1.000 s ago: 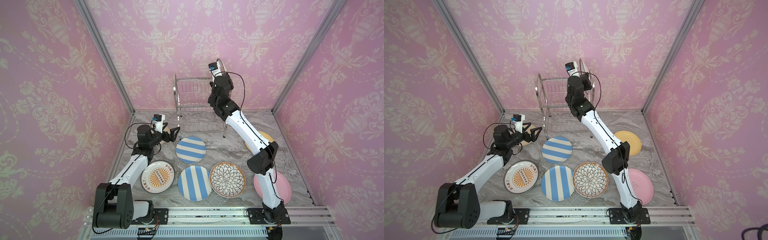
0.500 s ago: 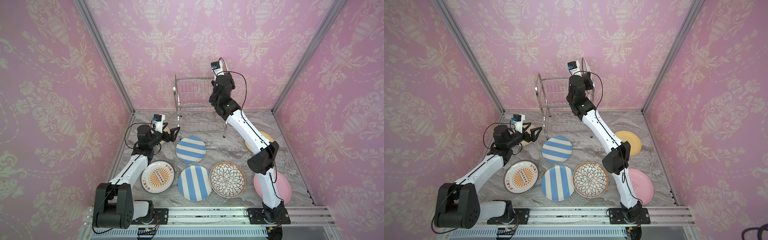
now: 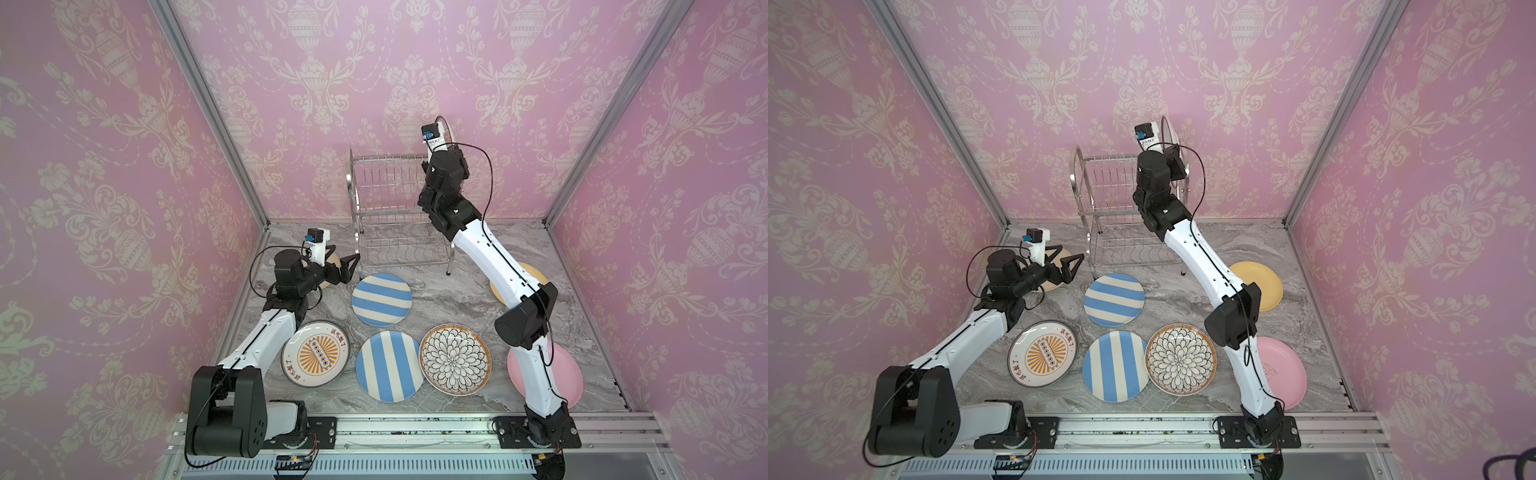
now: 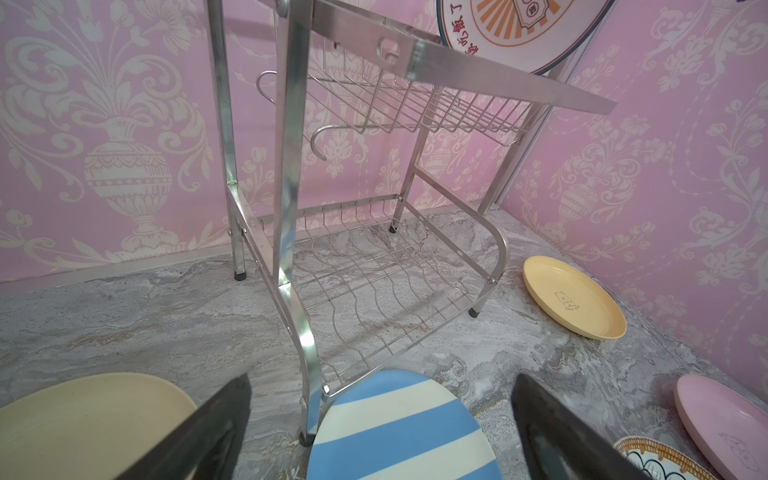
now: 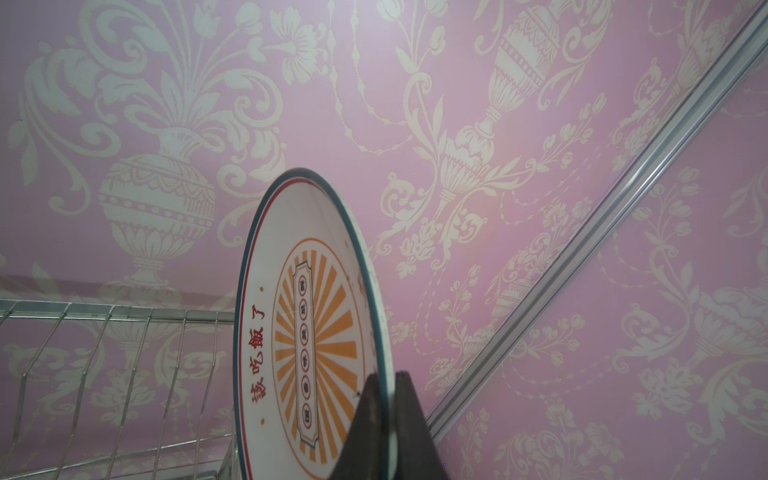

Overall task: Load the plates into the dish rack
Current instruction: 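Lower the held sunburst plate into the rack's upper slots with the right gripper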

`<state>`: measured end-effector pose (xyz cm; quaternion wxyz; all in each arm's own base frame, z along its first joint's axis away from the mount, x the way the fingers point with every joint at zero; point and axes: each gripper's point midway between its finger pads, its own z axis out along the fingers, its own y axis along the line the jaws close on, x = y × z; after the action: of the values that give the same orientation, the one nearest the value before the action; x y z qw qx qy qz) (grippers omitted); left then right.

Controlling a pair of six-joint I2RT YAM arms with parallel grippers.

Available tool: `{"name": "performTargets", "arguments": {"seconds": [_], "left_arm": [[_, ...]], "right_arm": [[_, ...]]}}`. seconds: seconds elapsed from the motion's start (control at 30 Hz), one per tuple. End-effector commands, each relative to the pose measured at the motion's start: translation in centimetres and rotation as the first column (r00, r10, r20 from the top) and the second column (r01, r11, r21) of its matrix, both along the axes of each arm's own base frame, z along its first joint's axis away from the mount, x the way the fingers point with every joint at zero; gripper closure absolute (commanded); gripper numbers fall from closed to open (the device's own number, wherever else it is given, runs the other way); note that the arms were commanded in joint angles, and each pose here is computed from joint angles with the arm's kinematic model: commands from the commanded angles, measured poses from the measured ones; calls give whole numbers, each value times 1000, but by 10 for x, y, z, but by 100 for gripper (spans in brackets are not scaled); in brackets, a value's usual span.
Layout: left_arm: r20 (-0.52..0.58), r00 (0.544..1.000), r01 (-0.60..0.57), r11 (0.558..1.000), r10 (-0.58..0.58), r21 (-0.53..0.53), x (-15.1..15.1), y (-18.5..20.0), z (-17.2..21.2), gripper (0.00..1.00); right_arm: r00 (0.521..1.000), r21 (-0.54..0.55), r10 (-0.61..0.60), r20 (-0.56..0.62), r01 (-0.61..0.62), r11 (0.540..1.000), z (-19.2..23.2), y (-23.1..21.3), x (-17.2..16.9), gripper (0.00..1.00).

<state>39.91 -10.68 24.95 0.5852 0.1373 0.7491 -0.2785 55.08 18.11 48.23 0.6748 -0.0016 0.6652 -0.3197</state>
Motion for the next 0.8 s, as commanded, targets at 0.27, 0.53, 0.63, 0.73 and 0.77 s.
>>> {"name": "performTargets", "arguments": {"seconds": [0.27, 0.53, 0.63, 0.73, 0.77], "left_arm": [[26, 1000, -8, 1000, 8, 9, 2, 4, 9, 1], [24, 1000, -10, 1000, 10, 12, 3, 5, 7, 1], [25, 1000, -10, 1000, 10, 14, 3, 5, 7, 1], [27, 1000, -12, 1000, 11, 13, 3, 5, 8, 1], [25, 1000, -12, 1000, 12, 13, 3, 5, 8, 1]], "right_arm": [[998, 84, 21, 52, -26, 996, 3, 3, 2, 100], [1000, 74, 15, 14, -16, 997, -16, 5, 8, 100], [1000, 69, 12, 7, -13, 998, -19, 5, 10, 100], [1000, 64, 8, 1, -8, 998, -22, 5, 11, 100], [1000, 61, 7, -2, -7, 998, -23, 5, 11, 100]]}}
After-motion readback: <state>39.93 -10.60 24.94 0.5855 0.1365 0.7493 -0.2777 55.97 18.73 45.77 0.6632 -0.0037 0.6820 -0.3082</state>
